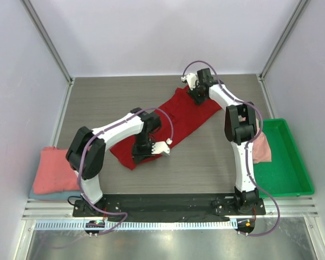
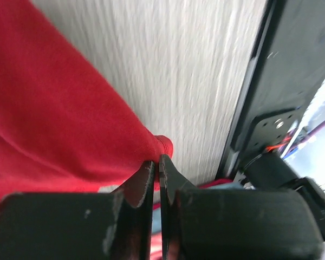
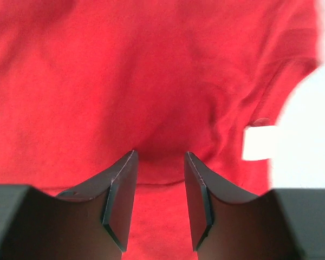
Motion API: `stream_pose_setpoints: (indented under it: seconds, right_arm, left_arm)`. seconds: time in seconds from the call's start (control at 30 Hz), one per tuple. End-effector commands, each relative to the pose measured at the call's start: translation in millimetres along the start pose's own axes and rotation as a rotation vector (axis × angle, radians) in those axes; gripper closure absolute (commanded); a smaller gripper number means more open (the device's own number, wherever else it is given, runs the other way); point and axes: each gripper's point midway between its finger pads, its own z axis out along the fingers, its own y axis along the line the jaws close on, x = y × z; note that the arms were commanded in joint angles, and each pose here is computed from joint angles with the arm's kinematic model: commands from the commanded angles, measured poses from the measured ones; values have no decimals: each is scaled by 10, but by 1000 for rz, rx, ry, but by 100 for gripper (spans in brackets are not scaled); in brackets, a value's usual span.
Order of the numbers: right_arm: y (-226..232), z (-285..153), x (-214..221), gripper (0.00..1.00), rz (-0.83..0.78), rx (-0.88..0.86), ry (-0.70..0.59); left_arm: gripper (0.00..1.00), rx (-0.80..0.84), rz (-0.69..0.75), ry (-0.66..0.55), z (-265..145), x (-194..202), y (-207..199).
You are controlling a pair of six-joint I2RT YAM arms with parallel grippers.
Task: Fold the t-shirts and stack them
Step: Fold the tshirt
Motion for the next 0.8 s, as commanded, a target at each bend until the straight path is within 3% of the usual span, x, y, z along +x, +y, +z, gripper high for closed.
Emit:
stream_pose_setpoints:
  seconds: [0.0, 0.03, 0.23, 0.4, 0.5, 0.6, 0.67, 0.7, 0.77]
  right_arm:
    - [-158, 75, -202, 54, -21, 64, -24]
    - [-62, 232, -117, 55, -28, 39, 9]
    - [-24, 536, -576, 55, -72, 43, -73]
    - [-58, 765, -1235, 55, -96, 136, -276]
    - [-287, 605, -1626, 52, -43, 245, -426]
    - [-548, 62, -1985, 51, 8, 341, -515]
    - [-657, -180, -2033, 50, 38, 368, -528]
    - [-825, -595, -2190, 49, 62, 404, -591]
    - [-784, -701, -2092, 48, 90, 371, -594]
  left_arm:
    - [95, 283, -82, 108, -224, 124, -730]
    - [95, 285, -71, 94, -227, 34, -714]
    - [86, 282, -70, 66, -232, -301, -640]
    - [76, 283, -85, 53, -248, -416, -710]
    - [71, 236, -78, 71, -299, -379, -656]
    - [71, 165, -59, 59, -384, -412, -506]
    - [70, 117, -64, 21, -378, -488, -375]
    - [70, 103, -74, 21, -350, -494, -313]
    - [72, 100, -78, 28, -235, -535, -214]
